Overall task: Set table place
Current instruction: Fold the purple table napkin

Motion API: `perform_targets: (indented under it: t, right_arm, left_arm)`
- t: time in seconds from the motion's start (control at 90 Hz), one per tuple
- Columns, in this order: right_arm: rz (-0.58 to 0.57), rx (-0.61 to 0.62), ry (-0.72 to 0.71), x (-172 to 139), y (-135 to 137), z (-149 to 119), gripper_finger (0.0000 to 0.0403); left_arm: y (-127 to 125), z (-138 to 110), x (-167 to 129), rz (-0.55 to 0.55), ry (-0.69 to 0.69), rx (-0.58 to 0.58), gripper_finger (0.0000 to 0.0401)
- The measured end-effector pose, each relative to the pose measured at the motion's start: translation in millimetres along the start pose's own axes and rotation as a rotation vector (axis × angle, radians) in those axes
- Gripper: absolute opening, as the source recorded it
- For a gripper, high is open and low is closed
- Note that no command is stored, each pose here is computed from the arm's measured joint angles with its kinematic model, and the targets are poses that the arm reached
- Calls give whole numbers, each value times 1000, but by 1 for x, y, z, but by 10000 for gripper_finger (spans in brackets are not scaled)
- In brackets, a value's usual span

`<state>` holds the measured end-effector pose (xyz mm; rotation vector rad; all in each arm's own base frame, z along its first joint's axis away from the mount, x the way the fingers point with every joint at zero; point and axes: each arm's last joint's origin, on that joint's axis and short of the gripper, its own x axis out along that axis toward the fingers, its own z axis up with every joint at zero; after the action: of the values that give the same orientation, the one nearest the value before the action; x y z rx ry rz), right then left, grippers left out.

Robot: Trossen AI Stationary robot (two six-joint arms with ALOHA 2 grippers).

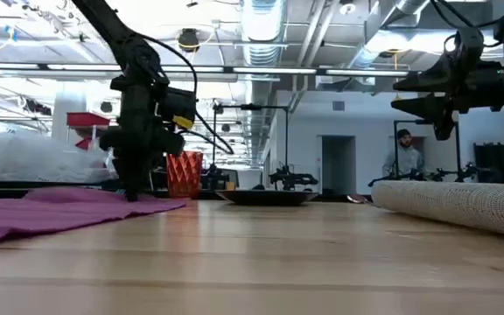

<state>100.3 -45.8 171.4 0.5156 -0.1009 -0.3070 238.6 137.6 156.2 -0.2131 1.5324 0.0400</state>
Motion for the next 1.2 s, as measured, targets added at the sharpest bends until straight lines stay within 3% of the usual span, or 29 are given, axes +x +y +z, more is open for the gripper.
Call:
perform_targets:
  t: [0.322,0.611,0.789,1.2]
  right_arm:
    - [-36,2,20,0,-2,-3,160]
    - [-45,5,36,0,-3,-4,160]
    - [-47,6,39,0,-3,-5,160]
    - [-57,8,56,0,-4,-6,160]
  left_arm:
    - [-25,23,-53,-17,36,17,0]
    - [-65,28,-65,-62,112,-5,0]
    - [-98,22,-74,-57,119,30,0]
    - [-162,-17,-120,-144,-25,-124,0]
